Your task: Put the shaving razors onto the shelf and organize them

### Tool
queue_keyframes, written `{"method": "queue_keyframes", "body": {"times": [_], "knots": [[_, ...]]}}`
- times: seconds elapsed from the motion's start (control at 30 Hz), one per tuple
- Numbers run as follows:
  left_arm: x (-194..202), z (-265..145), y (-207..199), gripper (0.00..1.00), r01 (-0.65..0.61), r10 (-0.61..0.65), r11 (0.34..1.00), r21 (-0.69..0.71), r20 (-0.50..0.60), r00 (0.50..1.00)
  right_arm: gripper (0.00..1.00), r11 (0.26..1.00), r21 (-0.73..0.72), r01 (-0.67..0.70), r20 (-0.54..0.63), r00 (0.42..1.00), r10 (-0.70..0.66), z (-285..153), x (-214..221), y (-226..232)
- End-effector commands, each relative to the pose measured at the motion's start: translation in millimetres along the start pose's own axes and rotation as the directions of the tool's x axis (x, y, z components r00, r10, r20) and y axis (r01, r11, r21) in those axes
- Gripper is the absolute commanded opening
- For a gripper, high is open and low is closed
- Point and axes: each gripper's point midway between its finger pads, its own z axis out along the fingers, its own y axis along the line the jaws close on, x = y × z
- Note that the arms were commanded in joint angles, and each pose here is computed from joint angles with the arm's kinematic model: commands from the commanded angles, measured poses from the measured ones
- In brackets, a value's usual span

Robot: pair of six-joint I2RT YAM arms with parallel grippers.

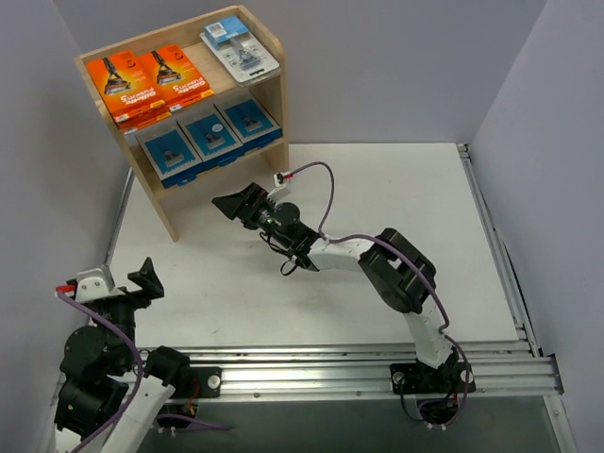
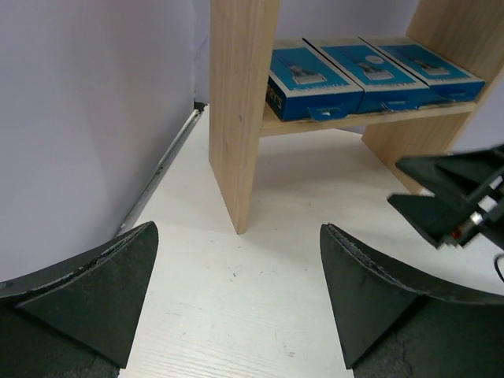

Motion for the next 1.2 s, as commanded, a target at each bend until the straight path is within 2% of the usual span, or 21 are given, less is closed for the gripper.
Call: {"method": "queue_keyframes", "body": {"times": [0.0,0.07,0.13,0.23,0.27,0.33,0.4,0.47,0.53,0.57,0.63,0.77,0.87,1.03,1.1,1.17], "knots": [[-16,4,11,0.93,0.020,-0.025,0.995,-0.103,-0.044,0.999,0.93,0.986,-0.004,0.169,-0.105,0.980,-0.169,-27,1,14],[-21,4,19,0.95,0.007,-0.016,0.988,-0.157,-0.057,0.998,0.94,0.958,0.066,0.281,-0.139,0.953,-0.270,-49,-1,-4],[-12,9,21,0.97,-0.038,0.014,0.979,-0.198,-0.120,0.993,0.94,0.923,0.129,0.361,-0.191,0.923,-0.334,-65,-1,-22],[-10,15,10,0.97,-0.028,-0.001,0.985,-0.171,-0.167,0.986,0.96,0.858,0.179,0.480,-0.266,0.864,-0.428,-93,-11,-36],[-10,19,2,0.97,-0.020,-0.006,0.990,-0.143,-0.181,0.983,0.99,0.844,0.187,0.502,-0.275,0.852,-0.446,-102,-18,-35],[-13,26,-11,0.97,-0.001,-0.016,0.995,-0.097,-0.177,0.984,1.00,0.798,0.240,0.552,-0.321,0.821,-0.472,-119,-32,-52],[-8,38,-47,0.94,-0.011,0.025,0.998,0.063,-0.215,0.976,1.00,0.749,0.282,0.600,-0.361,0.790,-0.496,-141,-49,-62],[11,49,-69,0.94,-0.024,0.063,0.992,0.127,-0.312,0.948,1.00,0.719,0.340,0.607,-0.325,0.793,-0.515,-159,-85,-62],[17,56,-78,0.94,-0.024,0.070,0.991,0.135,-0.352,0.934,1.00,0.686,0.383,0.619,-0.338,0.785,-0.519,-181,-101,-74],[24,64,-86,0.94,-0.031,0.086,0.988,0.149,-0.374,0.924,1.00,0.676,0.412,0.611,-0.300,0.791,-0.533,-191,-125,-68],[22,71,-94,0.94,-0.034,0.097,0.984,0.175,-0.364,0.926,1.00,0.647,0.437,0.625,-0.298,0.779,-0.551,-208,-144,-61],[-6,85,-114,0.94,-0.026,0.088,0.969,0.247,-0.246,0.965,1.00,0.576,0.521,0.630,-0.281,0.763,-0.582,-235,-189,-59],[-13,86,-122,0.94,-0.027,0.086,0.955,0.294,-0.188,0.979,1.00,0.531,0.558,0.638,-0.296,0.751,-0.590,-248,-205,-59],[15,79,-126,0.94,-0.020,0.091,0.941,0.338,-0.197,0.976,1.00,0.408,0.635,0.656,-0.368,0.721,-0.587,-278,-218,-72],[40,75,-124,0.94,-0.026,0.113,0.938,0.345,-0.234,0.966,1.00,0.373,0.667,0.645,-0.367,0.720,-0.589,-289,-220,-77],[47,72,-122,0.94,-0.029,0.117,0.939,0.344,-0.237,0.965,1.00,0.380,0.668,0.640,-0.345,0.719,-0.604,-295,-221,-72]]}}
